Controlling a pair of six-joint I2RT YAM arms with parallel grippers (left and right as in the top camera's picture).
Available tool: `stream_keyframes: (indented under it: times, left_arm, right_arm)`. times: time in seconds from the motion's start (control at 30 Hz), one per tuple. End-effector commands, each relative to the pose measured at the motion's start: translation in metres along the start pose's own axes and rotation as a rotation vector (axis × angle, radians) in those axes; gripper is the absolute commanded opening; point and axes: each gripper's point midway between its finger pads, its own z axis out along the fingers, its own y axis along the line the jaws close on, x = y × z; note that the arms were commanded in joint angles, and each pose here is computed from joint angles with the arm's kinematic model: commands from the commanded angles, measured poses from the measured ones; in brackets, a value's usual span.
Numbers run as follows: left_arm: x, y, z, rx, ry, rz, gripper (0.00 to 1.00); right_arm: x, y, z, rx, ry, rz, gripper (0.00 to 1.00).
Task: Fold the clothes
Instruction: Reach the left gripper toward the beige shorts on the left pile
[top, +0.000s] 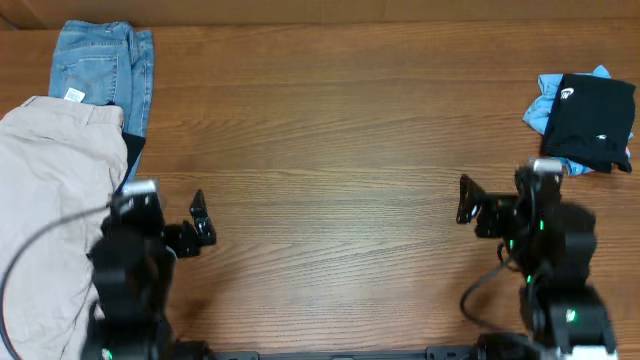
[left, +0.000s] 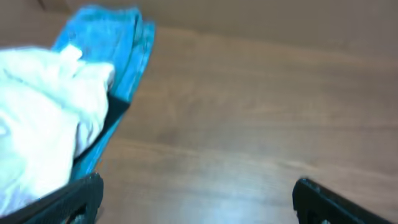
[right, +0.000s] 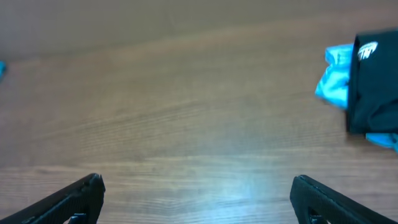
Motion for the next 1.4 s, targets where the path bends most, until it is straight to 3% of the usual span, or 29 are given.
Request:
stream_keyframes:
  times: [0.0, 0.17, 0.4, 0.6, 0.77, 1.1, 1.37]
  left_arm:
    - [-0.024, -0.005, -0.003, 0.008, 0.06, 0.04, 1.0]
    - [-0.023, -0.006, 0.0, -0.001, 0.188, 0.02, 1.0]
    - [-0.057, 0.022, 0.014, -0.151, 0.142, -0.063, 1.0]
    - [-0.103, 0.098, 0.037, -0.324, 0.172, -0.207, 1.0]
    - [-0.117, 0.171, 0.056, -0.457, 0.214, -0.323, 1.0]
    - [-0.077, 0.28, 0.081, -0.63, 0.277, -0.512, 1.0]
    - [-0.031, 0.323, 0.125, -0.638, 0.348, -0.573, 1.0]
  right_arm:
    - [-0.019, 0.003, 0.008, 0.004, 0.044, 0.006, 1.0]
    - [-0.014, 0.004, 0.025, 0.001, 0.12, 0.013, 1.0]
    - [-0.007, -0.008, 0.034, 0.059, 0.154, 0.014, 1.0]
    - [-0.007, -0.009, 0.034, 0.065, 0.153, 0.013, 1.0]
    - [-0.005, -0.009, 0.034, 0.065, 0.161, 0.014, 1.0]
    - [0.002, -0.01, 0.032, 0.07, 0.189, 0.016, 1.0]
    - [0.002, -0.01, 0.033, 0.07, 0.19, 0.016, 1.0]
